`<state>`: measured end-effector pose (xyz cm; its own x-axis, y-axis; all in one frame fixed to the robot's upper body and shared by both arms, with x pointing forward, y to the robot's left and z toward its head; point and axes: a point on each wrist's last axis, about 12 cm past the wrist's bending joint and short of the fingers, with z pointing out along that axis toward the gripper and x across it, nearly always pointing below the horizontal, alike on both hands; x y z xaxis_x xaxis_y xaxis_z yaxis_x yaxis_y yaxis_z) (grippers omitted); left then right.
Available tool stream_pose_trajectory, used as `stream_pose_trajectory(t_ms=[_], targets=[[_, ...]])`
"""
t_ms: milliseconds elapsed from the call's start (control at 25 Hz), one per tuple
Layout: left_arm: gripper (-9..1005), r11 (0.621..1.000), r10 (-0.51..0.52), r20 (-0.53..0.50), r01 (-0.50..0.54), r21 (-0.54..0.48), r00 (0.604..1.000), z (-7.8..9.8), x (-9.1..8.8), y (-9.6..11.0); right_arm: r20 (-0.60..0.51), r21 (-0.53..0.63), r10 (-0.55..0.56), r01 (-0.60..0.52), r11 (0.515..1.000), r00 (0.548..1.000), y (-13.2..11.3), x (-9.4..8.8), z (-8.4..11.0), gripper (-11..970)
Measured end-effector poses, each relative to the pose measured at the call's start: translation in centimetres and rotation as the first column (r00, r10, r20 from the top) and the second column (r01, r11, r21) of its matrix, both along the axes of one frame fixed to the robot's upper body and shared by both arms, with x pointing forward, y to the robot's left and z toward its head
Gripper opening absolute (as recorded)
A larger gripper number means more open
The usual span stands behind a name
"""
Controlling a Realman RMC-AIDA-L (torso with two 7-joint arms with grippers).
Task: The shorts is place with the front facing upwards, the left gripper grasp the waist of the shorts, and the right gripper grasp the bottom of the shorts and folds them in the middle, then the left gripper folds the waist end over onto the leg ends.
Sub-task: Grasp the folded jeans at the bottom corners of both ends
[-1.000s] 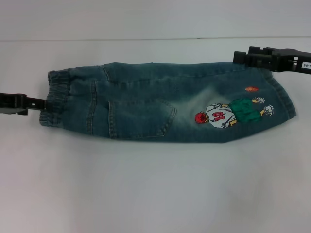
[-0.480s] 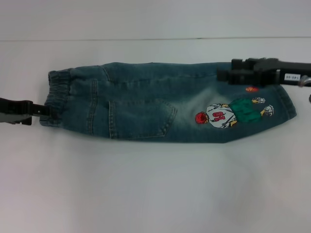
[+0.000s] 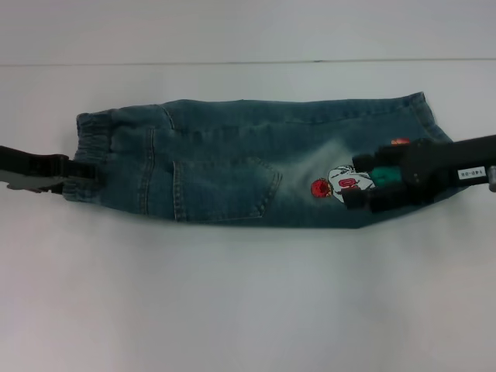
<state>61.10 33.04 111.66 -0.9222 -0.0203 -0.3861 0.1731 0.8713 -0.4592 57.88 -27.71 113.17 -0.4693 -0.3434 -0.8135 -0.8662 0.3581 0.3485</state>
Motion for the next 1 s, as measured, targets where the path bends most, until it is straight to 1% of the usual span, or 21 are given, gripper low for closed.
stream_pose_trajectory(t_ms=[280,520,1000], targets=[[886,1.000,0.003,0.007,-0.003,0.005,1.000,0.10,0.51,-0.32,-0.033,-0.020,0.060,-0.061,0.998,0.998,-0.21,-0.59,0.44,916],[885,1.000,0.011,0.009,-0.011,0.012,1.000,0.17,0.62,-0.17,-0.038,-0.035,0.053,-0.054,0.998,0.998,-0.22,-0.45,0.38,917],[885,1.000,0.006,-0.007,-0.006,0.019,1.000,-0.33,0.40,-0.35,-0.025,-0.044,0.034,-0.036,0.998,0.999,0.08,-0.09,0.22,916]])
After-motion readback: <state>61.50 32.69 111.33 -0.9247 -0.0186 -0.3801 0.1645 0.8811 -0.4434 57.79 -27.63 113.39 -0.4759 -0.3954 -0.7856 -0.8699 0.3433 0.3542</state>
